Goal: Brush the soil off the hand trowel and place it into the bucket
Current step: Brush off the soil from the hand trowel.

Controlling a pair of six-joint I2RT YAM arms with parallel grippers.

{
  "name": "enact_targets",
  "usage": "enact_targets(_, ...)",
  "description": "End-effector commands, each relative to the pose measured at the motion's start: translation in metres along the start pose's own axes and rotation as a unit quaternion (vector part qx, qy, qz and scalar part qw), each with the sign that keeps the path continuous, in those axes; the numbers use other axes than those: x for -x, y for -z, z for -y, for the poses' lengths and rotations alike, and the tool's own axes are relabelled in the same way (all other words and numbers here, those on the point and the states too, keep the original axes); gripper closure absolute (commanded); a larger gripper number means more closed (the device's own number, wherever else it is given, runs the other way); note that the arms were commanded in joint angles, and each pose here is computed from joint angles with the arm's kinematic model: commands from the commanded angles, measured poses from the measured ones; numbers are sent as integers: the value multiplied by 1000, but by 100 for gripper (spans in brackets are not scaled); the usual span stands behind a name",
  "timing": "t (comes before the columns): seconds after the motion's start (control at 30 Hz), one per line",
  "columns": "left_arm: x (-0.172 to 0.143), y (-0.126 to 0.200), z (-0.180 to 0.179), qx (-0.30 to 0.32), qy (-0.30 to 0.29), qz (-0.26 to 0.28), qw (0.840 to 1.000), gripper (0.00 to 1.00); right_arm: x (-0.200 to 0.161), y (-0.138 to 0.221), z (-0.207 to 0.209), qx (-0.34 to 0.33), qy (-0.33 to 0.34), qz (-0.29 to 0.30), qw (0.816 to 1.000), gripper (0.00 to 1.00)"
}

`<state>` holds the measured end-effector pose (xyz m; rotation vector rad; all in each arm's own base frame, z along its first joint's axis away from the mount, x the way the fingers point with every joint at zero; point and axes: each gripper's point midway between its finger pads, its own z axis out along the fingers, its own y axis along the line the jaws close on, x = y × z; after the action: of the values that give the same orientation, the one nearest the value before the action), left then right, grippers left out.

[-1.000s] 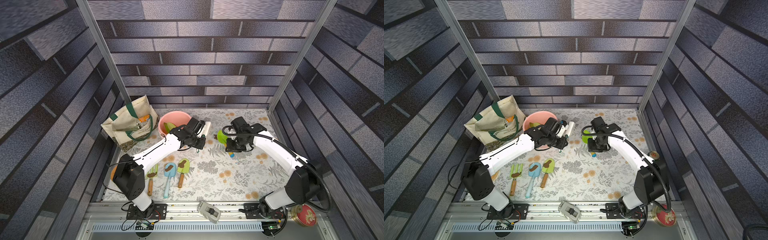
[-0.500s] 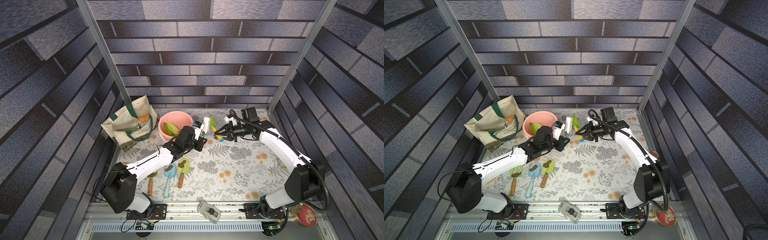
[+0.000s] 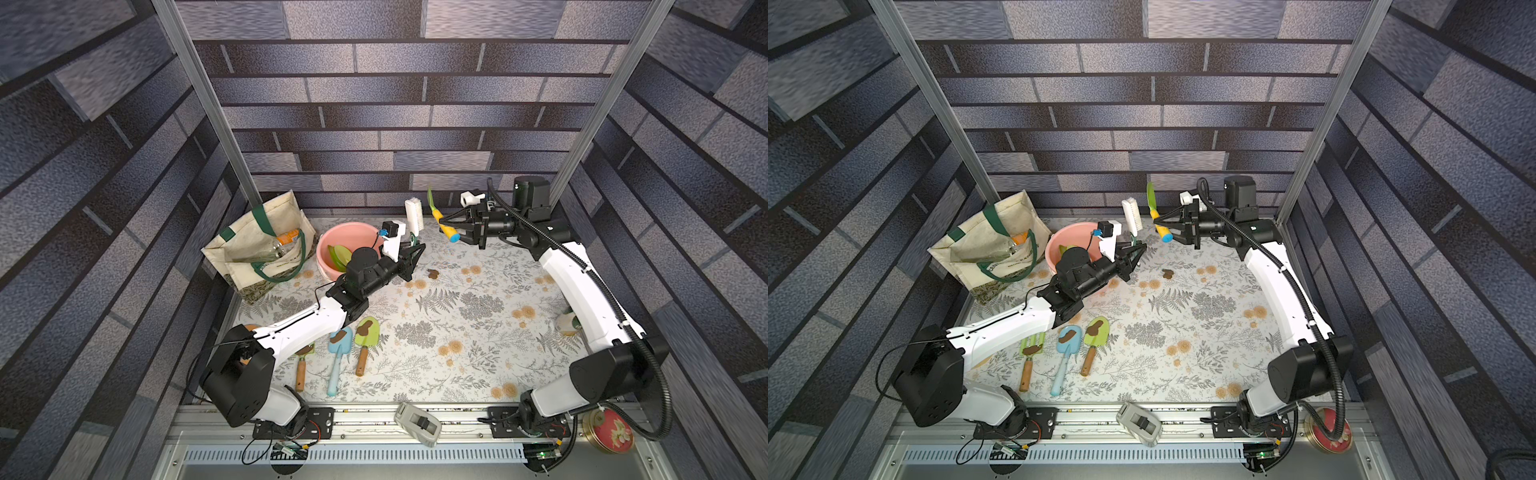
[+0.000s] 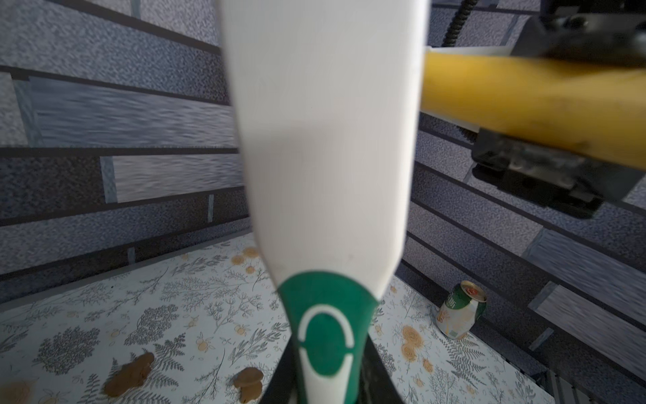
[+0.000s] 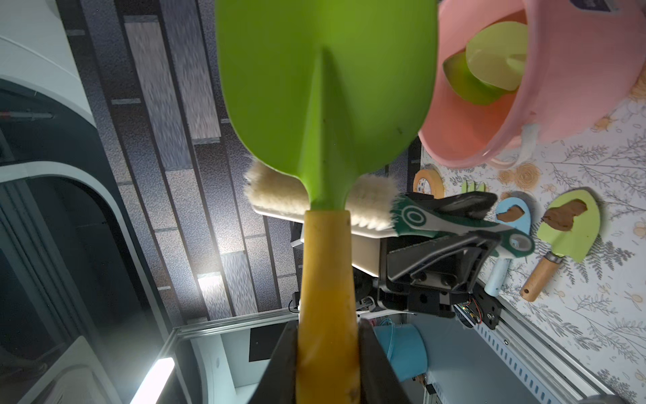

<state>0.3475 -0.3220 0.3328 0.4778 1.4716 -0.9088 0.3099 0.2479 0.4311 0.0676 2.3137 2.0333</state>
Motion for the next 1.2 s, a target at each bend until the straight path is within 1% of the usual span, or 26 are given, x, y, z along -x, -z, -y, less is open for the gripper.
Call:
enact_targets(0.0,63,6,14,-21,-26,100,994,100,-11,8,-36,20,29,-6,999,99)
enact_targets(0.17,83,-10,25,-46,-50,115,991,100,-20,12,-51,24,40,-7,999,98)
enact_targets(0.33,93,-26,35,-75,-59,113,989,100,-27,14,-48,20,38,-8,999,98)
enact_targets(0.5,85,-42,36,-87,-59,98,990,100,-35,18,-55,25,55,-9,998,97)
enact_targets(0.77,72,-59,34,-105,-55,71,990,100,-50,22,-55,23,56,-16,998,97)
enact_targets(0.97,71,-78,35,-121,-72,50,989,100,-57,23,-48,19,53,-21,998,97)
enact_targets(1.17,70,-99,33,-135,-74,37,987,100,-63,25,-47,22,60,-24,998,96)
